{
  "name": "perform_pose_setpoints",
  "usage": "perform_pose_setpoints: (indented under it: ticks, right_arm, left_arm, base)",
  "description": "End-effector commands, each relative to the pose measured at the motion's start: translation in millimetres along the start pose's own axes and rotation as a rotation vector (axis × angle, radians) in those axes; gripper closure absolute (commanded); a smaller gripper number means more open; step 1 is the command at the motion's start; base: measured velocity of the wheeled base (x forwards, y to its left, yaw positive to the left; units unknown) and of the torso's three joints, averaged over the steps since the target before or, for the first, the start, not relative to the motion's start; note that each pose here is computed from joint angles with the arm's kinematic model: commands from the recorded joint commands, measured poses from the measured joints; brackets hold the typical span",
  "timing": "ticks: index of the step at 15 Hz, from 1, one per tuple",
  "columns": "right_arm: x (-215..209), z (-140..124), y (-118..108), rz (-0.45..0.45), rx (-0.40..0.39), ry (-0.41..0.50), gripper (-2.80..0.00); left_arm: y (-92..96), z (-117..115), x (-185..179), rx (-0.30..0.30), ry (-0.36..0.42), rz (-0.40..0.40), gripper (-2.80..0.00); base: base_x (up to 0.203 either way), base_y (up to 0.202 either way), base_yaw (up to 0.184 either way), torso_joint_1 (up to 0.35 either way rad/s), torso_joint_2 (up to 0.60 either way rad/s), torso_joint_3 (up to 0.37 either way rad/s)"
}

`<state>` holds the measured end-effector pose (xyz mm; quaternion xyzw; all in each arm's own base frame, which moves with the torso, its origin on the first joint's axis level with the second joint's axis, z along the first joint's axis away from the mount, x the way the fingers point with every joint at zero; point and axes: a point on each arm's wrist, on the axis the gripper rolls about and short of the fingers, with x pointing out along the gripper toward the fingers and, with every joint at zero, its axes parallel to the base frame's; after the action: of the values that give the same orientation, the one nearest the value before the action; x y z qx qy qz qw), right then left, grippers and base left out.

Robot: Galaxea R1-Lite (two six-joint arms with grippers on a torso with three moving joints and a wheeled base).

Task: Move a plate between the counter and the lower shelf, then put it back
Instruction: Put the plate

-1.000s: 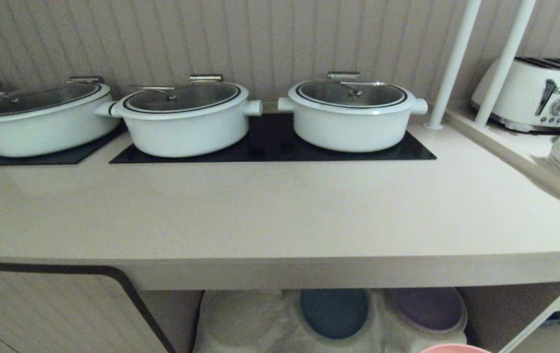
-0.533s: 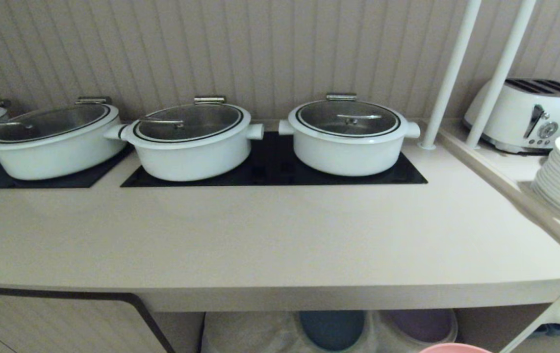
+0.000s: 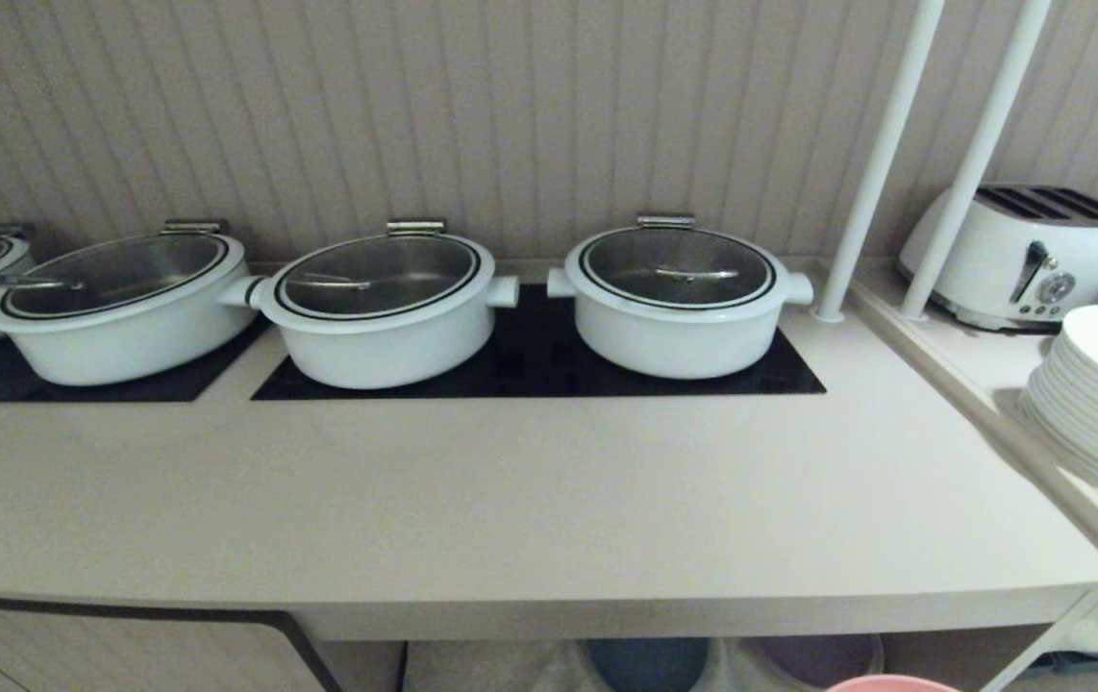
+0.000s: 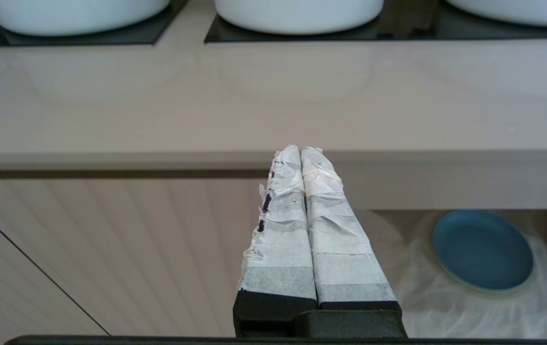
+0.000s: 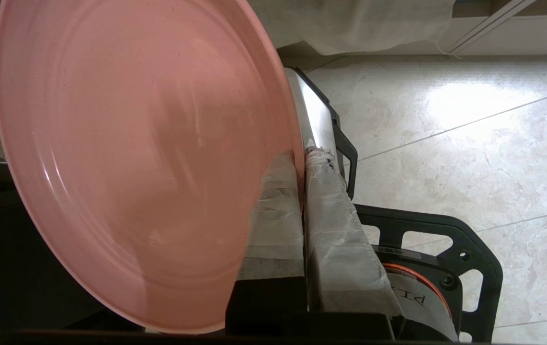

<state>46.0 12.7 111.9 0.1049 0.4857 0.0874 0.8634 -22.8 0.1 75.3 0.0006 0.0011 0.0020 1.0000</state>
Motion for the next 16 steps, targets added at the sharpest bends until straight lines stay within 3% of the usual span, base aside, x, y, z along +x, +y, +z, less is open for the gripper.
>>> perform_pose_setpoints:
  ticks: [1, 11, 16]
  right_arm:
    - [0.1, 0.0, 0.0, 0.001, 0.002, 0.003, 0.00]
    - [0.2, -0.2, -0.1, -0.001, 0.002, 0.004, 0.00]
    - [0.1, 0.0, 0.1, 0.000, 0.001, 0.003, 0.00]
  left_arm:
    - [0.0, 0.0, 0.0, 0.000, -0.001, 0.001, 0.00]
    - [0.0, 0.0, 0.0, 0.000, -0.001, 0.001, 0.00]
    - [0.0, 0.0, 0.0, 0.000, -0.001, 0.001, 0.00]
  base:
    - [0.000, 0.000, 0.000, 0.173, -0.34, -0.173]
    - [0.000, 0.000, 0.000, 0.168, -0.32, -0.159]
    - [0.000, 0.000, 0.000, 0.023, -0.04, -0.019]
